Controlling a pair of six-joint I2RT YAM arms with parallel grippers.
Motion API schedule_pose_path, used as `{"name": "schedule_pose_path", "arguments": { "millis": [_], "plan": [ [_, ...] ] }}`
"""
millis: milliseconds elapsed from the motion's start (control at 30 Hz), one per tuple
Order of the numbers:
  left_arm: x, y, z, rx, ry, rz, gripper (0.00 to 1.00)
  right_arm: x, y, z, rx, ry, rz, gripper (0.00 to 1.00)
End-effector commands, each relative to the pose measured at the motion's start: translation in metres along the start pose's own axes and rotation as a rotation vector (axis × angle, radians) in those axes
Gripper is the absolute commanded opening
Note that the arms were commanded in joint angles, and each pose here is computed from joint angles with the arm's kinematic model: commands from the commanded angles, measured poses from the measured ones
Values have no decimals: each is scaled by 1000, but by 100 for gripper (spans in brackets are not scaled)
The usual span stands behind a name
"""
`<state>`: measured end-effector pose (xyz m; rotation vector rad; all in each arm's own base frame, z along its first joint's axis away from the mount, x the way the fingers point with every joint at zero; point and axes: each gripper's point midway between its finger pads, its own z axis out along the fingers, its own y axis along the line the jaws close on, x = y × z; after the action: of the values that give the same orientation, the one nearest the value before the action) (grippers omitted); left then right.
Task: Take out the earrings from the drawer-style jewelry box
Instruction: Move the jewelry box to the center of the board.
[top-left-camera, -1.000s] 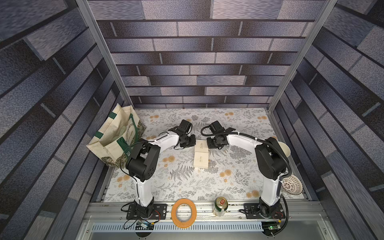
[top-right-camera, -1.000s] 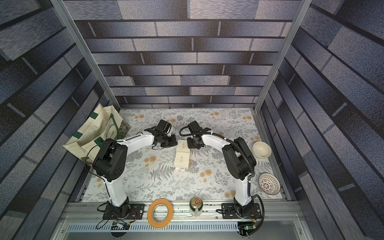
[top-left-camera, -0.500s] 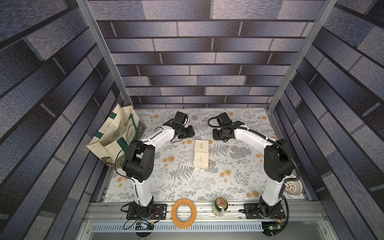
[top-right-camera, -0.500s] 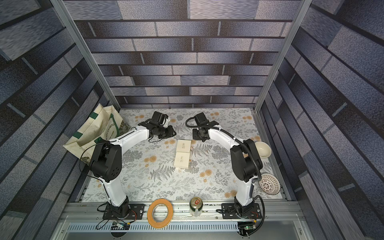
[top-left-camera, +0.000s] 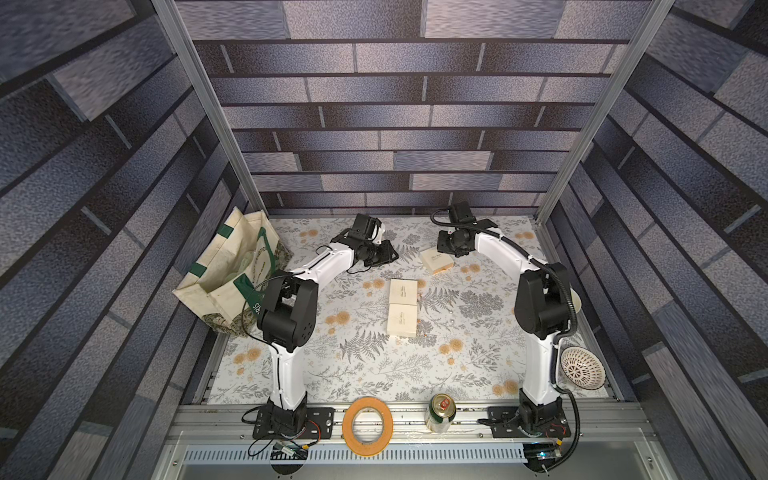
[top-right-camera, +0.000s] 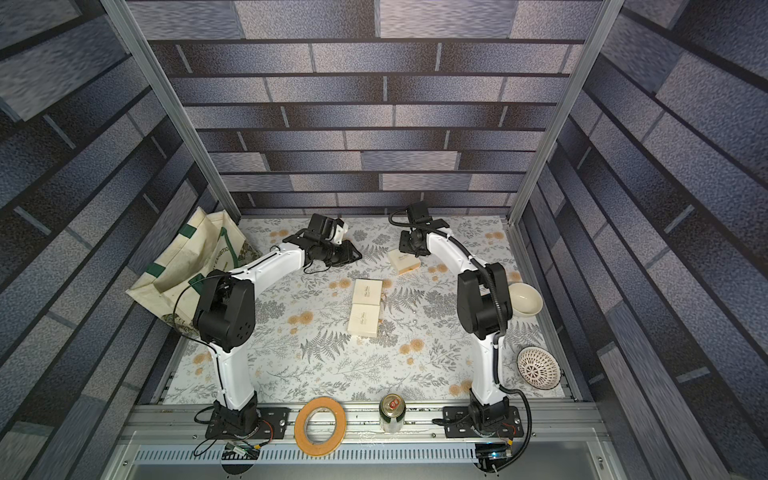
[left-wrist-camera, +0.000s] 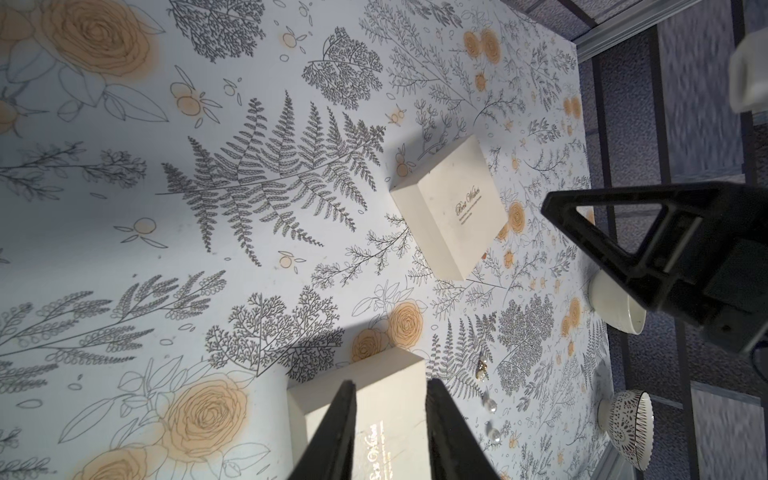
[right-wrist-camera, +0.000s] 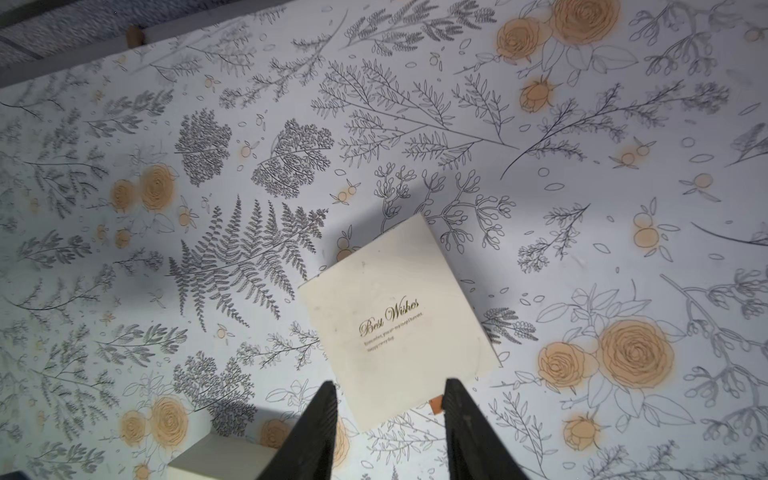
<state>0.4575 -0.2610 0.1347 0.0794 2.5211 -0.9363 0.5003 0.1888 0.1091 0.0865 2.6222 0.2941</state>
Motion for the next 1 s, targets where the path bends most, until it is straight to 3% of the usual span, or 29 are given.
{"name": "schedule_pose_path", "arguments": {
  "millis": [0,467,767,967],
  "plan": [
    [-10,-5,0,33,-15,-4,32,-12,-10,14,37,-21,60,46],
    [-12,6,8,45,-19,8,32,-34,-23,59,-3,-14,103,49],
    [-11,17,15,31,1,-14,32,-23,-14,76,-59,70,61,48],
    [-10,20,15,16,10,-13,32,-13,3,79,-168,112,40,47]
  ]
}}
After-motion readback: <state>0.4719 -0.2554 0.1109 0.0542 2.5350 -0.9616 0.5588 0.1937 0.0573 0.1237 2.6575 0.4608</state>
